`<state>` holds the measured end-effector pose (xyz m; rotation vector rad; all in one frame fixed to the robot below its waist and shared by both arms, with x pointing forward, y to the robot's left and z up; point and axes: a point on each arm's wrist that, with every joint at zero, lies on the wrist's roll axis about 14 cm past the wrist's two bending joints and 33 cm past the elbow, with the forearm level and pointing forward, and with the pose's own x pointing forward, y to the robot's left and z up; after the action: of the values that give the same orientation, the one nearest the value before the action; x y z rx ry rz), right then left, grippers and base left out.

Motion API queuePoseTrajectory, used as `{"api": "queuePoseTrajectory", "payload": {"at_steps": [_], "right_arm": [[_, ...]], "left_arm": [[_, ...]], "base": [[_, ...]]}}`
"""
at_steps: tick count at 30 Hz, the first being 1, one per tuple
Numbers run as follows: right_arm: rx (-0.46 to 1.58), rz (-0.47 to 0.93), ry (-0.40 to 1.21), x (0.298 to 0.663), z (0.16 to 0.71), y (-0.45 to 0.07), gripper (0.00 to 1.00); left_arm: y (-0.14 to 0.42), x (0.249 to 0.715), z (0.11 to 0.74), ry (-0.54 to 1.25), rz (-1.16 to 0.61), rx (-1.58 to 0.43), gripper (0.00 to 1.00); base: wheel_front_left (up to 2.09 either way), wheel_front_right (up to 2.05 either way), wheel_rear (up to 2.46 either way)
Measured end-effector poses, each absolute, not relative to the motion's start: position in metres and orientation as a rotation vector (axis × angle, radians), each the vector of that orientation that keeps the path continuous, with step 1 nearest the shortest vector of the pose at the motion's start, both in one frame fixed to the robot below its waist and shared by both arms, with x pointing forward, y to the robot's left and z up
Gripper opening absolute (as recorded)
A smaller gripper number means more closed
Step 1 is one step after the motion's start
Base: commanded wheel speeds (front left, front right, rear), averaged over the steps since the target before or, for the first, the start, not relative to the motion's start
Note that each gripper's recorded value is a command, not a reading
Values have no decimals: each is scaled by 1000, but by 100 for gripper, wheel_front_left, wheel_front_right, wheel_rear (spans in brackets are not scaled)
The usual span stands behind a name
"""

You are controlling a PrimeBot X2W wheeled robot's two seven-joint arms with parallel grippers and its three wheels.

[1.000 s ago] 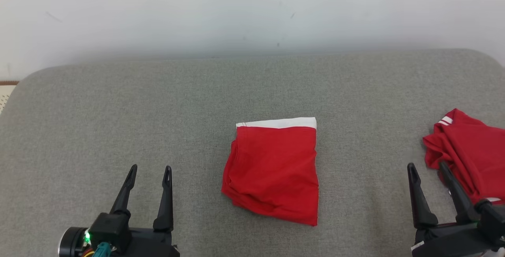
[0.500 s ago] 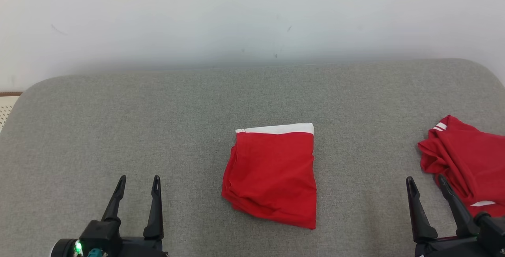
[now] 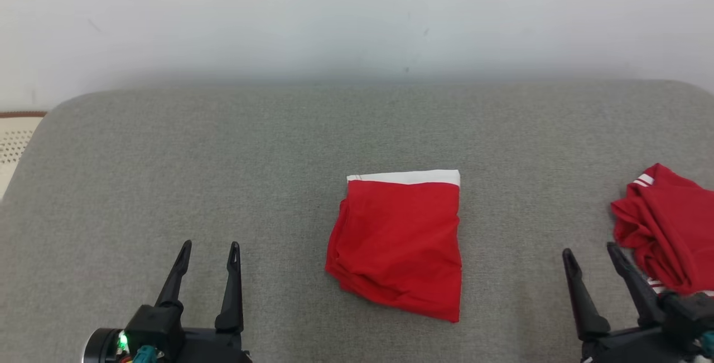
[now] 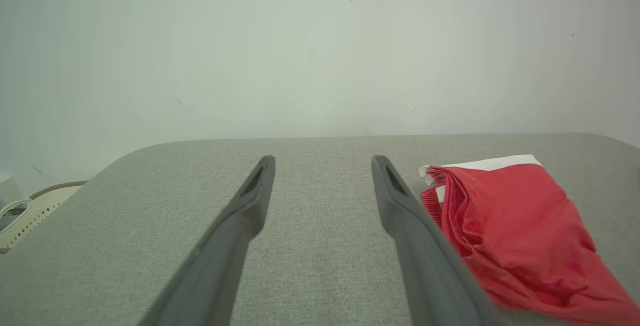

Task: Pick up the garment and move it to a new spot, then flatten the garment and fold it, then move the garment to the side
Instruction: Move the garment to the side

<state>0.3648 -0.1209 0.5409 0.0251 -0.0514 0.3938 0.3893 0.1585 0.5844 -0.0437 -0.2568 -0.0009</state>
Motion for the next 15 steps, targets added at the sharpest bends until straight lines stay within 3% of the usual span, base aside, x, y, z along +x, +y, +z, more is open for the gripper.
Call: {"api": "queuePoseTrajectory", "payload": {"at_steps": [15], "right_arm": [[66,680,242,380,448,-38,100]], "left_arm": [[176,393,569,-225,67,-34,100]], "base": [[0,0,0]]}}
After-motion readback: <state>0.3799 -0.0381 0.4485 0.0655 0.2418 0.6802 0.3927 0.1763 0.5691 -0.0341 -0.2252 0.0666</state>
